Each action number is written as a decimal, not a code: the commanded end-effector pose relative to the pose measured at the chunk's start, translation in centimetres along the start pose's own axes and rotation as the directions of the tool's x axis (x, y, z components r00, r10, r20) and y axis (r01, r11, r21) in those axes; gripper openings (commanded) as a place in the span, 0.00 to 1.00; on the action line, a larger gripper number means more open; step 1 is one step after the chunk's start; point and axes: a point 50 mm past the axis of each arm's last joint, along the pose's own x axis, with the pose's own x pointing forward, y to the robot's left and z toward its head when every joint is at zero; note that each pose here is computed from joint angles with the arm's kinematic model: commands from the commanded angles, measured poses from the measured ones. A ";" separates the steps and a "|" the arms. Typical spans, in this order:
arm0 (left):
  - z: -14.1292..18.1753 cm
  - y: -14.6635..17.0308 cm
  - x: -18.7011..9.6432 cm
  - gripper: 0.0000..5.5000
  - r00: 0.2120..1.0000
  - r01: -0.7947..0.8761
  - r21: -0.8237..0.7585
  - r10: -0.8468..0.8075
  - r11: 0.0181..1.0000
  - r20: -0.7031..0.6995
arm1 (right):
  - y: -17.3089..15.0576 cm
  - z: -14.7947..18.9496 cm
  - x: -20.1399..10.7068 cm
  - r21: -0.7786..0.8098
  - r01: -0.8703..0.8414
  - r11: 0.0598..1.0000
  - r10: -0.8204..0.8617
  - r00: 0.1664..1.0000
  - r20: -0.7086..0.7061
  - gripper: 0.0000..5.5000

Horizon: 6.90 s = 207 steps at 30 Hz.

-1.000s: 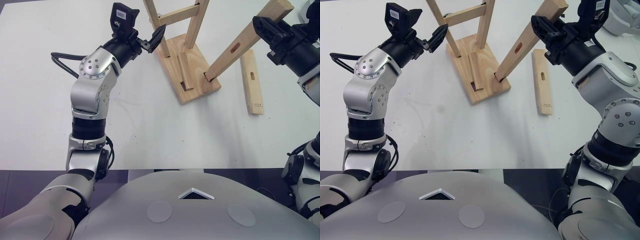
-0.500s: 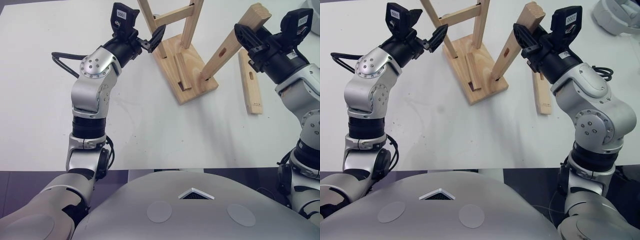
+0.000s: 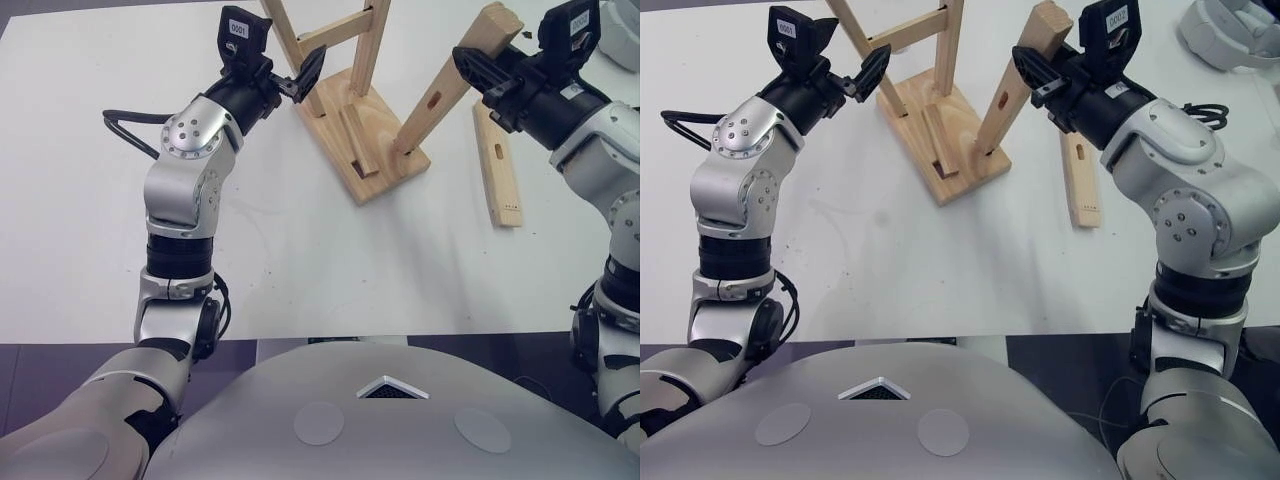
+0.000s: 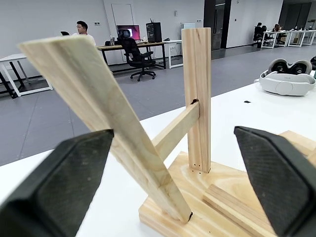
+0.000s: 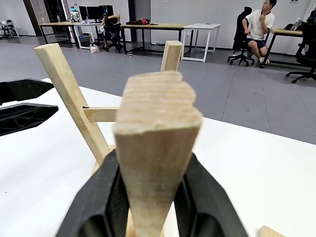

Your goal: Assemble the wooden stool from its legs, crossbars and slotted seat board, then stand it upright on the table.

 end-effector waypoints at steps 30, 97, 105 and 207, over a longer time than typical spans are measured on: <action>-0.8 -1.7 -0.7 0.82 0.989 -0.130 -0.036 0.132 0.991 0.063 | 3.8 -9.6 5.3 0.150 -0.371 0.916 0.376 0.670 -0.640 0.20; -12.4 4.6 -3.8 0.82 0.856 -0.020 0.156 0.098 0.988 -0.507 | -0.6 -13.9 11.2 -0.377 -0.213 0.901 0.140 0.967 -0.212 0.60; -13.5 3.5 -2.5 0.82 0.867 0.028 0.158 0.054 0.987 -0.495 | 0.3 -14.0 8.2 -0.433 -0.460 0.775 0.394 0.888 -0.238 0.60; 10.0 -4.8 -1.5 0.23 0.777 0.174 0.445 -0.400 0.878 0.485 | 2.1 12.5 -0.7 0.590 -0.633 0.502 0.180 0.743 0.644 0.42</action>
